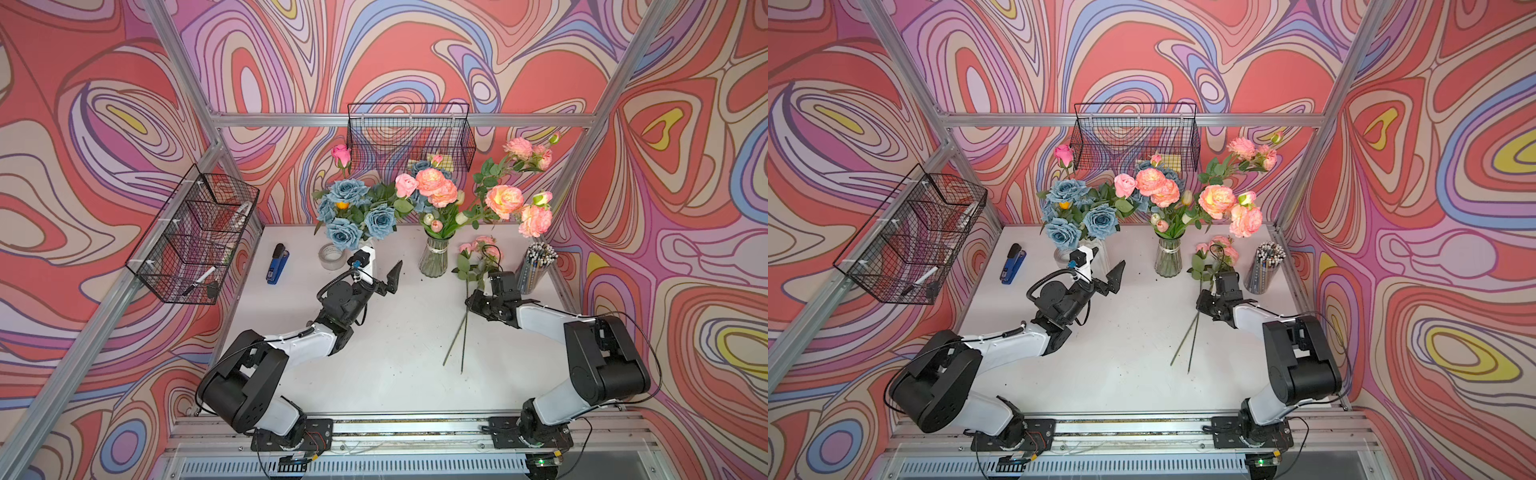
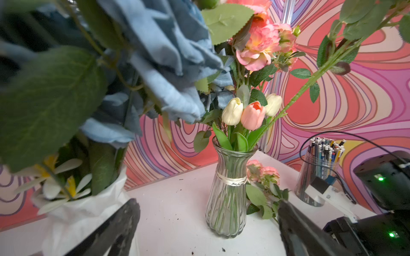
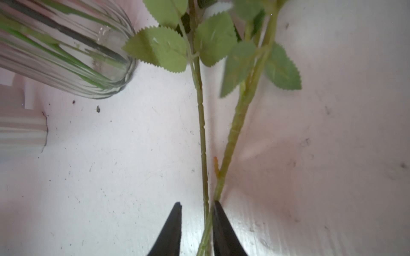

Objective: Pick out pink flowers from the vase
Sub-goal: Place the flower at the center of the board, then pick up the flower from the vase.

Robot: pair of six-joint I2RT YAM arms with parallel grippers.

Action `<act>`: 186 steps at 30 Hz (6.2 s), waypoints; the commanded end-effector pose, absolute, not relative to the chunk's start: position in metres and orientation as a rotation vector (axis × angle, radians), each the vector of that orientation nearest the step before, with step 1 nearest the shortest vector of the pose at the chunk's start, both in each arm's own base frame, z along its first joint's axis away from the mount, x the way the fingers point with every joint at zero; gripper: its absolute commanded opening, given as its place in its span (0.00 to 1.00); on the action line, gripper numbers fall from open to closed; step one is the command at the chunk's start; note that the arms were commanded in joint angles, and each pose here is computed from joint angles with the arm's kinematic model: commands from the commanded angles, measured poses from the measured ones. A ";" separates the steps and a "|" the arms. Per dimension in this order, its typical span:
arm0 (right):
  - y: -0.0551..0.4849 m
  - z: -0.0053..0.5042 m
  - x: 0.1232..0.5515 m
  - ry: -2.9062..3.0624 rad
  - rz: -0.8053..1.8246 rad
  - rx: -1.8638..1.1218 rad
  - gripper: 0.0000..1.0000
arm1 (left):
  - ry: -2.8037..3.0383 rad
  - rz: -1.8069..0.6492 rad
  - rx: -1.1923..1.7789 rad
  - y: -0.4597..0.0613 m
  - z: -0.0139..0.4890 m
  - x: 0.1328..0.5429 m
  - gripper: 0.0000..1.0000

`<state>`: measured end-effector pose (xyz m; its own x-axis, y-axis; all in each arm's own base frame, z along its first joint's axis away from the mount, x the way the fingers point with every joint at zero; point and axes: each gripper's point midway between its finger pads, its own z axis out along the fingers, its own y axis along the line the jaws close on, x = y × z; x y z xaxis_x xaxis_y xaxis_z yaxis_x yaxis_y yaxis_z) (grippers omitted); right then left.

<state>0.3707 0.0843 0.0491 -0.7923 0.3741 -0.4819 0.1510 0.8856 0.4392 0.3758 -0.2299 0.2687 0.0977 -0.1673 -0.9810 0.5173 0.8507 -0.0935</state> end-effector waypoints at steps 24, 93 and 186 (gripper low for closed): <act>0.260 0.188 0.374 1.741 0.889 -0.269 0.64 | 1.475 -0.304 -0.064 -0.130 0.242 0.384 1.00; 0.399 0.299 0.472 1.114 1.137 -0.357 0.06 | 1.576 -0.551 -0.061 -0.150 0.176 0.383 0.96; 0.255 0.638 0.357 0.913 0.733 -0.561 0.00 | 1.461 -0.882 0.176 -0.231 0.257 0.369 0.96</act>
